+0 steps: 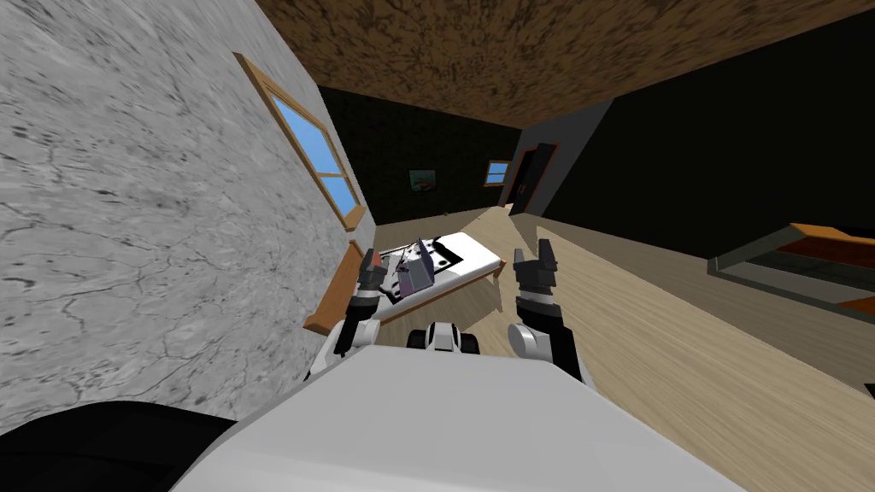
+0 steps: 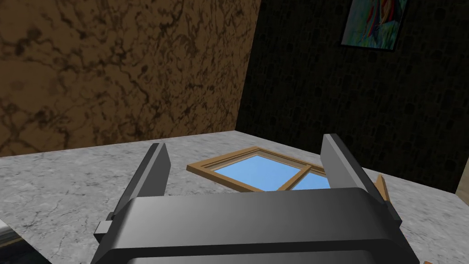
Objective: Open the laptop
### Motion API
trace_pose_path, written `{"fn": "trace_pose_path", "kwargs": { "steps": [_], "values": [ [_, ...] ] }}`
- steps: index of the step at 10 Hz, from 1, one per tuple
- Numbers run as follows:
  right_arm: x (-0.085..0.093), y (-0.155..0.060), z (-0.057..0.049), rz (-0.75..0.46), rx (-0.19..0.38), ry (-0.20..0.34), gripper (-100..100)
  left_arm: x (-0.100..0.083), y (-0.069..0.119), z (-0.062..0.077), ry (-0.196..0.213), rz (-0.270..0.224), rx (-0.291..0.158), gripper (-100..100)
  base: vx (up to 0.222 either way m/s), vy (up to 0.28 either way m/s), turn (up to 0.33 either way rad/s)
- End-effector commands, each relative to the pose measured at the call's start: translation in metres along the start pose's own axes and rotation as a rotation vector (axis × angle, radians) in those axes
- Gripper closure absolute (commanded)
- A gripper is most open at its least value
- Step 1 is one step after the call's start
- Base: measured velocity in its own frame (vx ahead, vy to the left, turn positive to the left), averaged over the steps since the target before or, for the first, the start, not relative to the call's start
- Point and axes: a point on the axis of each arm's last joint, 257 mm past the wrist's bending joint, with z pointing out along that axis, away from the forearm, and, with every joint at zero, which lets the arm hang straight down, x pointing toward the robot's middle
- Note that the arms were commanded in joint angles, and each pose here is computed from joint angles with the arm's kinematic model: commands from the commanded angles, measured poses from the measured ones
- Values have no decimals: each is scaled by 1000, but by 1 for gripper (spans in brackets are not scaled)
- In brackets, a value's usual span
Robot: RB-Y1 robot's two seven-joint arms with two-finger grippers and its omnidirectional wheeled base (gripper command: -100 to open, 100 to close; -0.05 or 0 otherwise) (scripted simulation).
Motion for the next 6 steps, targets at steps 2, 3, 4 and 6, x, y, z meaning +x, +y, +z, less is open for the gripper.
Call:
{"fn": "trace_pose_path", "kwargs": {
  "steps": [2, 3, 4, 6],
  "values": [
    [0, 0, 0, 0, 0, 0, 0, -28, 31, -10, -51, -58, -74, -100, 132, -155, 47],
    [0, 0, 0, 0, 0, 0, 0, -37, 40, -13, -69, -75, -94, -100, 152, -187, 45],
    [0, 0, 0, 0, 0, 0, 0, -47, 49, -18, -88, -94, -114, -100, 132, -201, 62],
    [0, 0, 0, 0, 0, 0, 0, -67, 67, -27, -131, -132, -153, -100, 177, -203, 50]
  ]
}}
